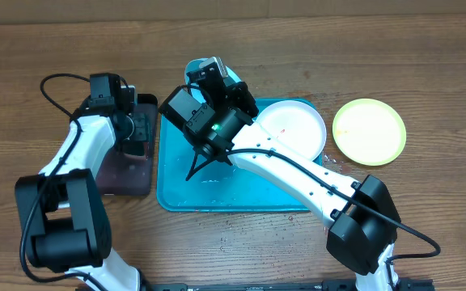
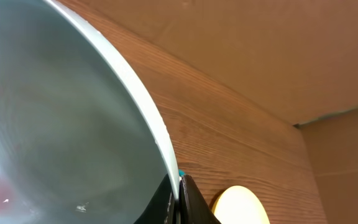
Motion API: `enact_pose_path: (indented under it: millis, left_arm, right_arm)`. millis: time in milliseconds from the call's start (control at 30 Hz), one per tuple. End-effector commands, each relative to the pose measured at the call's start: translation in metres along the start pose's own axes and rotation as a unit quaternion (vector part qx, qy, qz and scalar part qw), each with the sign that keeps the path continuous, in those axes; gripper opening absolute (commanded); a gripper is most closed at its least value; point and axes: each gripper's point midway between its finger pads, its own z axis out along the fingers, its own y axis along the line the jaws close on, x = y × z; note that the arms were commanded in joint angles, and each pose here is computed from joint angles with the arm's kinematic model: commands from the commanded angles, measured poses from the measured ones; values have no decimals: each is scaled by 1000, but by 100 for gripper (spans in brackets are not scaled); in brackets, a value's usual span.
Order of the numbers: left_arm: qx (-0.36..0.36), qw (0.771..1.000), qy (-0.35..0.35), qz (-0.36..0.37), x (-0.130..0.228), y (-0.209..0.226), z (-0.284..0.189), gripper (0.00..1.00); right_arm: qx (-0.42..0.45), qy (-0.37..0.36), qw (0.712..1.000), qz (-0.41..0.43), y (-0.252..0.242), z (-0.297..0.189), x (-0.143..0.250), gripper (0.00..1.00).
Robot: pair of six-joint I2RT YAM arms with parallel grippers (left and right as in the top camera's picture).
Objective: Clean dirty plates on tray and stack at the side
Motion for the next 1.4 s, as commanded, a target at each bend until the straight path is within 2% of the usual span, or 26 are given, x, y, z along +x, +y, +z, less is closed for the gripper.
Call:
enact_pose_path:
  millis: [0, 67, 267, 333, 367, 400, 667, 700, 767, 800, 833, 1033, 1167, 1267, 1367]
  left_arm:
    - [0, 1000, 8, -8, -1, 2, 13, 66]
    - [0, 1000, 5, -8, -2, 2, 19, 64]
    - [6, 1000, -11, -8, -10, 0, 28, 40]
    - [9, 1000, -9, -8, -9, -1, 30, 24]
    - [9, 1000, -6, -8, -8, -1, 30, 11]
    - [9, 1000, -6, -8, -8, -1, 30, 4]
    - [-7, 999, -37, -3, -30, 6, 7, 4]
    - [-8, 999, -42, 1, -35, 7, 1, 9]
    - [-8, 999, -40, 3, -37, 7, -6, 64]
    - [-8, 999, -35, 3, -35, 7, -7, 79]
    - [-7, 1000, -27, 3, -32, 7, -7, 81]
    - [-3, 999, 35, 3, 5, 5, 1, 77]
    - [-3, 998, 55, 4, 22, 4, 7, 71]
    - [-3, 998, 62, 3, 29, 4, 9, 53]
    - [-3, 998, 70, 3, 33, 4, 10, 41]
  right_arm:
    - [18, -19, 999, 22, -16, -8, -13, 4]
    - [18, -19, 999, 22, -16, -8, -13, 4]
    - [10, -17, 1000, 24, -13, -8, -13, 4]
    - [7, -16, 1000, 24, -12, -8, -12, 4]
    - [7, -16, 1000, 24, -12, -8, -12, 4]
    - [8, -16, 1000, 24, -12, -8, -12, 4]
    - [8, -16, 1000, 24, -12, -8, -12, 4]
    - [8, -16, 1000, 24, -12, -8, -12, 4]
    - [8, -16, 1000, 23, -12, -8, -12, 4]
    - [8, -16, 1000, 24, -12, -8, -12, 4]
    - [8, -16, 1000, 24, -12, -8, -12, 4]
    - [7, -17, 1000, 25, -12, -8, -13, 4]
    - [7, -17, 1000, 25, -12, -8, -13, 4]
    - [7, -17, 1000, 25, -12, -8, -13, 4]
    - [7, -17, 1000, 25, -12, -8, -13, 4]
